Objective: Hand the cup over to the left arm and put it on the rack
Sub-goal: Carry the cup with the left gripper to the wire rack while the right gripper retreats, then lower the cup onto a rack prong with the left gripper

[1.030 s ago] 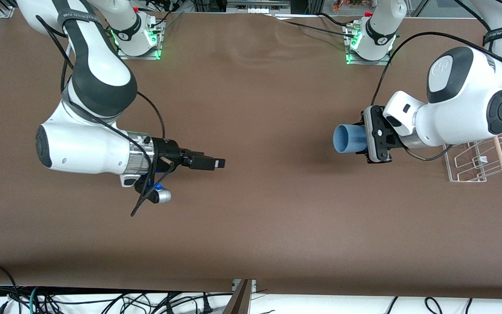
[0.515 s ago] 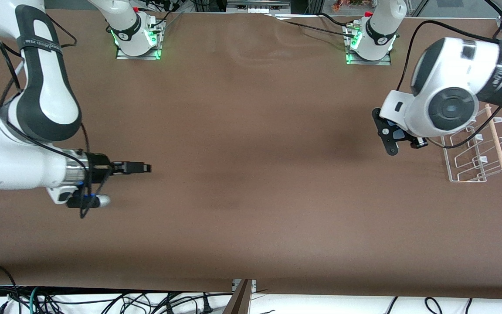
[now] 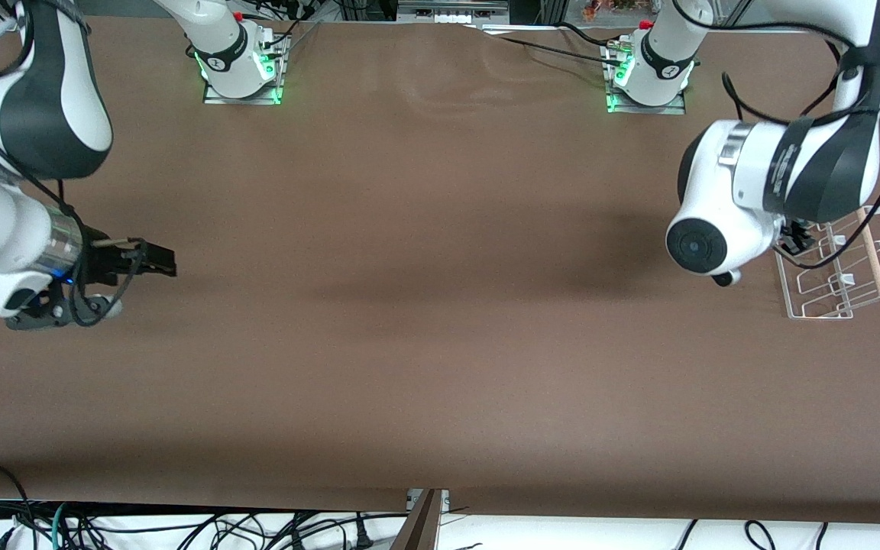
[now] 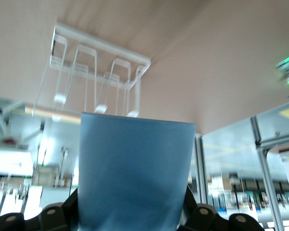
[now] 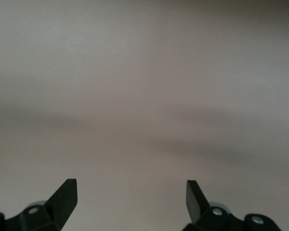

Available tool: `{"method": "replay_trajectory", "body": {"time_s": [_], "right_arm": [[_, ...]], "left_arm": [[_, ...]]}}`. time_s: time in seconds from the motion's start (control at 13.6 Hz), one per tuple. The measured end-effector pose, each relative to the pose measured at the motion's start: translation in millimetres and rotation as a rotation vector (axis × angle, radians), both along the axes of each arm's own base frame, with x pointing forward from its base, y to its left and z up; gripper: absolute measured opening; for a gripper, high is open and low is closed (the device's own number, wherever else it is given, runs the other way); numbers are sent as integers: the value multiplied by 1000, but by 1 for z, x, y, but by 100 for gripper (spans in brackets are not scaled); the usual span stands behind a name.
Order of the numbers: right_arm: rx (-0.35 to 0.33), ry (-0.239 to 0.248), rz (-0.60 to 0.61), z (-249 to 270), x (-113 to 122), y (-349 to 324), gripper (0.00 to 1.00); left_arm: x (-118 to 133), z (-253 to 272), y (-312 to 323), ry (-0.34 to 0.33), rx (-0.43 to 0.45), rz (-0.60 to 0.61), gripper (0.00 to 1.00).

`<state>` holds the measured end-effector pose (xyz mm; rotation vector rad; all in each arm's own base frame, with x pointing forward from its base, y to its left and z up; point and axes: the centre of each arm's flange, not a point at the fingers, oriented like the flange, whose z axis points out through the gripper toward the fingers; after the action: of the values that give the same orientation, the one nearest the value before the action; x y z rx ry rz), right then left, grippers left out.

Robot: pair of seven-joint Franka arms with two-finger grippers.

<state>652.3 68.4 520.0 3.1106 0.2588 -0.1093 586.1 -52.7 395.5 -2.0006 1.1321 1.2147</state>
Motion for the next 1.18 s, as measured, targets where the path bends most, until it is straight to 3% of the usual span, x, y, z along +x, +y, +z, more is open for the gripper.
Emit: {"method": "replay_trajectory", "body": {"time_s": [0.15,0.29,0.66,1.18], "right_arm": [[-30,-57,-8,41,-16,-11,100],[-39,-75,-21,73,-37,-20,100],[-53,-10,-11,73,-66,-26,100],[-53,-3,8,73,-69,-23,100]], "left_arm": [[3,-24,43,42,101,6,78],[3,-51,69,77,196,-58,78],[-17,-96,101,121,273,-198,78],[-37,-121,126,90,328,-263,78]]}}
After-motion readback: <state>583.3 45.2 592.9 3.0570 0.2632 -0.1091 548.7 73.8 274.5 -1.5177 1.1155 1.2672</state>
